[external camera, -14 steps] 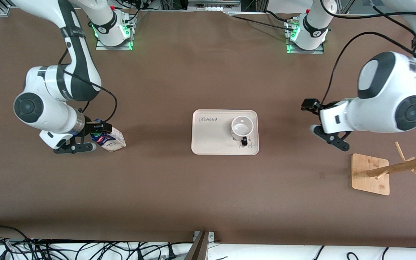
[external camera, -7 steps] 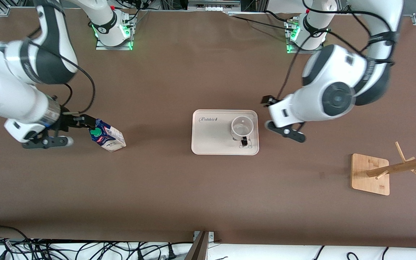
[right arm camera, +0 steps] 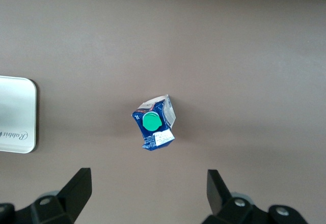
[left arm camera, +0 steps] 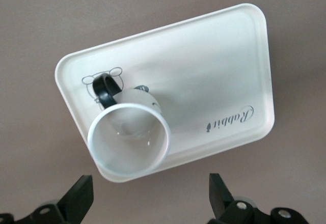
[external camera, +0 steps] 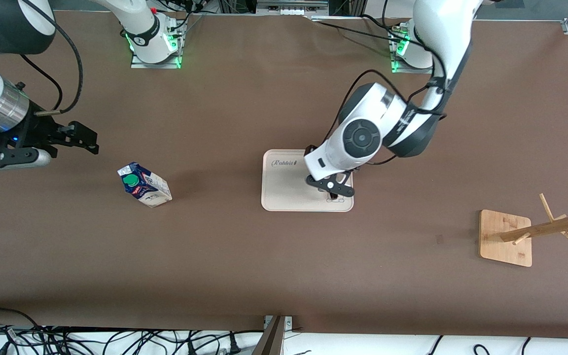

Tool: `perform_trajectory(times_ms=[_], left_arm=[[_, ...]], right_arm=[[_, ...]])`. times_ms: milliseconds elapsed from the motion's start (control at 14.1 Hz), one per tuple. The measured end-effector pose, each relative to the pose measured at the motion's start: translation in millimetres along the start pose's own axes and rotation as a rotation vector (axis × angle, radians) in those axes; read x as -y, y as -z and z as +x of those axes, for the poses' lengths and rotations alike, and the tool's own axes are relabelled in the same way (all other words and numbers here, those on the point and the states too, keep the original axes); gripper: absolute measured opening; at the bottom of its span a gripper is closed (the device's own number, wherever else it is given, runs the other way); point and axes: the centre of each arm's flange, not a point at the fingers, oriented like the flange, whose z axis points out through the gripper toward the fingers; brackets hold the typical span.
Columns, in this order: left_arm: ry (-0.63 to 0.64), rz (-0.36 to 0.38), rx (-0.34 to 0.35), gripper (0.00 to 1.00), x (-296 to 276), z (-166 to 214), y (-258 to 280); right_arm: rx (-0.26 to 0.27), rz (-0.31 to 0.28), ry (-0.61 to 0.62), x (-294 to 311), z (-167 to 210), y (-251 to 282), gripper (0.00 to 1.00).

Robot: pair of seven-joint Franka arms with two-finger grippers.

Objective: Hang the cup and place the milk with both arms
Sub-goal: 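Set the carton down with the right gripper while the left gripper grasps the mug, then lift the white mug off the tray with the left gripper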

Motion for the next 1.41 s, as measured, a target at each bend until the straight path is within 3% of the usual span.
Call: perform_trajectory(times_ms=[1202,1414], left_arm=[[0.105,0.078,-0.001,1.0,-32,5,-87],[0.078,0.134,-0.009,1.0,-28,8,-103]], right_arm=[[-0.005,-0.009,-0.022,-15,0,6,1.0],[-0.005,-0.009,-0.022,-15,0,6,1.0]])
